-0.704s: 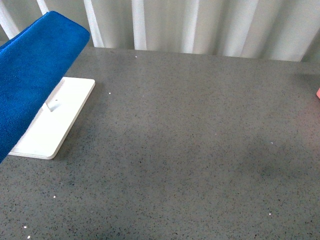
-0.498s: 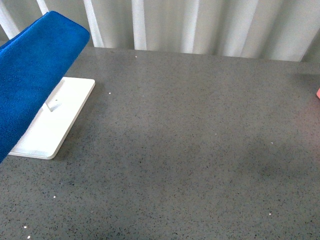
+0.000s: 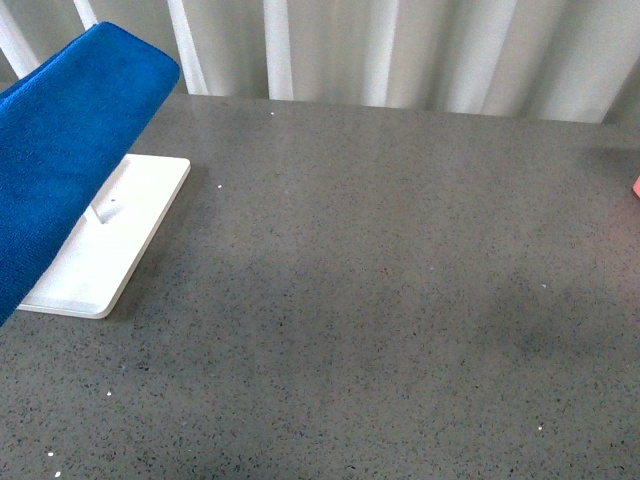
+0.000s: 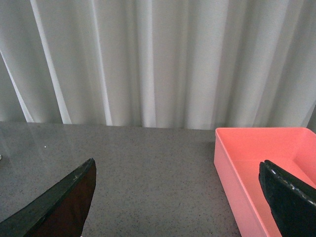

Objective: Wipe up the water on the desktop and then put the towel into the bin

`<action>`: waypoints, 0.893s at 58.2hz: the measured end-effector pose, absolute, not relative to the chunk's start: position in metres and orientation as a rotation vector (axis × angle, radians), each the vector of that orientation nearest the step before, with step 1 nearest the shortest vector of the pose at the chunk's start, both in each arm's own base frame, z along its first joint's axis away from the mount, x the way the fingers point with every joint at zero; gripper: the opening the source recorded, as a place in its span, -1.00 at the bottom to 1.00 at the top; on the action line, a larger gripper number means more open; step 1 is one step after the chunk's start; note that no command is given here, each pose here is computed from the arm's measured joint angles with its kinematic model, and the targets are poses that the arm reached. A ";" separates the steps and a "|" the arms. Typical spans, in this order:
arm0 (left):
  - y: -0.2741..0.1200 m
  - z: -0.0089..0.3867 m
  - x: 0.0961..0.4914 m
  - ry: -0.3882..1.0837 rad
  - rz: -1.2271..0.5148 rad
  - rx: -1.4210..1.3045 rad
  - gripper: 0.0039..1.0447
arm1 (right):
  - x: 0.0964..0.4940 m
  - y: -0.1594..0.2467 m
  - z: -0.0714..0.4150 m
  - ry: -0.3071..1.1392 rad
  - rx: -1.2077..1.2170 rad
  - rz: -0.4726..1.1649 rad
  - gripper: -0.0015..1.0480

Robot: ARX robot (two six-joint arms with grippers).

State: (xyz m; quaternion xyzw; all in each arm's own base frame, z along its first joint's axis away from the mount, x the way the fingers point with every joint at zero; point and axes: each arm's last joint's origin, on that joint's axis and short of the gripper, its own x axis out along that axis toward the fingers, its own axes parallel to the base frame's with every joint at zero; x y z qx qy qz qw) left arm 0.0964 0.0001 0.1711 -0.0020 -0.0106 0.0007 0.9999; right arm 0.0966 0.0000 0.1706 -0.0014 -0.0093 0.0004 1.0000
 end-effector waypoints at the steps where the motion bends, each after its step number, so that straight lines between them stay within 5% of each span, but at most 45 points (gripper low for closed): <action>1: 0.000 0.171 0.096 -0.021 0.001 -0.004 0.88 | 0.097 0.000 0.171 -0.019 -0.003 0.001 0.86; 33: 0.000 0.171 0.096 -0.020 0.000 -0.004 0.88 | 0.097 0.000 0.171 -0.019 -0.003 0.001 0.86; 39: 0.000 0.173 0.099 0.270 -0.186 0.039 0.88 | 0.097 0.000 0.171 -0.019 -0.003 0.001 0.86; 44: 0.000 0.195 0.113 0.324 -0.229 0.060 0.88 | 0.097 0.000 0.171 -0.019 -0.003 0.002 0.86; 52: -0.010 0.273 0.158 0.090 -0.245 0.180 0.88 | 0.097 0.000 0.171 -0.019 -0.003 0.001 0.86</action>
